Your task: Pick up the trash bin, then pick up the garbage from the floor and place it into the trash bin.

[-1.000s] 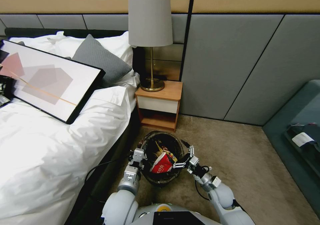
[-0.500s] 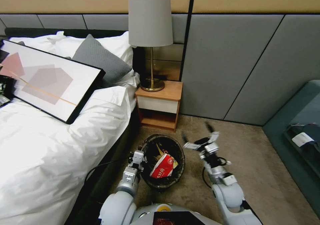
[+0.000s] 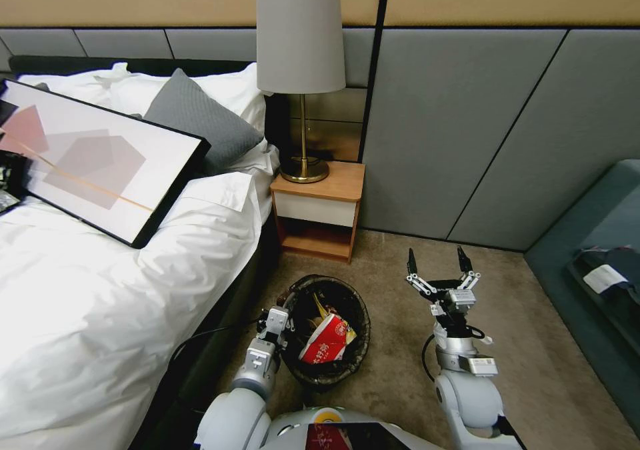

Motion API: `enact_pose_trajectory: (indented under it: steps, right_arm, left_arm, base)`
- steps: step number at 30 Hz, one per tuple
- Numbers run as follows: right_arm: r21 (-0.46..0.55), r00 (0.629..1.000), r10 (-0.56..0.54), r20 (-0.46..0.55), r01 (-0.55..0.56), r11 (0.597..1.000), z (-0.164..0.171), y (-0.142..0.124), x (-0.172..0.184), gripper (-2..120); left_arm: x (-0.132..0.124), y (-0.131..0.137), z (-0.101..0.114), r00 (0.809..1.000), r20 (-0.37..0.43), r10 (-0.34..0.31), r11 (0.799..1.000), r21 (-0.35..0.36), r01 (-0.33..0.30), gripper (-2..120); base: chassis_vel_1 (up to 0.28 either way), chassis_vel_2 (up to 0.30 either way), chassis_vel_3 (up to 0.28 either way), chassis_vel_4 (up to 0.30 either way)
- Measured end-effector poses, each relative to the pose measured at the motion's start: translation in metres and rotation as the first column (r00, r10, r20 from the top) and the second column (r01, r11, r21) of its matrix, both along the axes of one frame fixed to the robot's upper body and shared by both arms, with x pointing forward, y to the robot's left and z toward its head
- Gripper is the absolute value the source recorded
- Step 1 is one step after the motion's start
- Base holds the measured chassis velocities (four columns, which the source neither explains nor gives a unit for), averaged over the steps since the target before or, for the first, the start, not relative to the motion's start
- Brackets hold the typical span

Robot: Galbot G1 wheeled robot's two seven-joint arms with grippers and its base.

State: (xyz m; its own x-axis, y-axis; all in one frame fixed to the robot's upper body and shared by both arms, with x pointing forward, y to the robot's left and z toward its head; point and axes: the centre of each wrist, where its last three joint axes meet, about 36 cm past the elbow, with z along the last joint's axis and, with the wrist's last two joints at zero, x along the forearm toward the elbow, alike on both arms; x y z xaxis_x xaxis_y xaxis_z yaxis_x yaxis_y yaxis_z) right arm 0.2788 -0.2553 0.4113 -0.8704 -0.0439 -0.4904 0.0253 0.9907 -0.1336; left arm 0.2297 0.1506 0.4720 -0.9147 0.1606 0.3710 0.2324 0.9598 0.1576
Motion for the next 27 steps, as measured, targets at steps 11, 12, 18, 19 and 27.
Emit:
enact_pose_trajectory:
  steps: [11, 12, 18, 19, 27]
  right_arm:
    - [0.001, 1.0, 0.009, -0.01, -0.009, 1.0, -0.002, -0.002, 0.008, 100]
    - [0.001, 1.0, 0.009, -0.01, -0.009, 1.0, -0.002, -0.002, 0.008, 100]
    - [-0.01, 1.0, 0.011, -0.013, -0.011, 1.0, -0.002, -0.005, 0.011, 100]
    - [-0.011, 1.0, 0.011, -0.015, -0.011, 1.0, -0.002, -0.006, 0.012, 100]
    - [-0.014, 1.0, 0.017, -0.015, -0.017, 1.0, -0.003, -0.005, 0.019, 100]
  left_arm:
    - [-0.007, 0.0, -0.002, 1.0, -0.008, -0.003, 1.0, 0.01, 0.003, 1]
    - [-0.007, 0.0, -0.002, 1.0, -0.008, -0.003, 1.0, 0.01, 0.003, 1]
    - [-0.007, 0.001, 0.001, 1.0, -0.001, -0.007, 1.0, 0.01, 0.007, 1]
    - [-0.008, 0.001, 0.001, 1.0, -0.003, -0.007, 1.0, 0.009, 0.007, 1]
    - [-0.014, 0.001, 0.003, 1.0, -0.017, -0.009, 1.0, 0.006, 0.009, 1]
  base:
    - [0.022, 0.019, 0.019, 0.018]
    - [0.07, 0.047, 0.055, 0.048]
    - [0.074, 0.075, 0.086, 0.085]
    - [0.114, 0.088, 0.106, 0.112]
    - [0.114, 0.119, 0.109, 0.116]
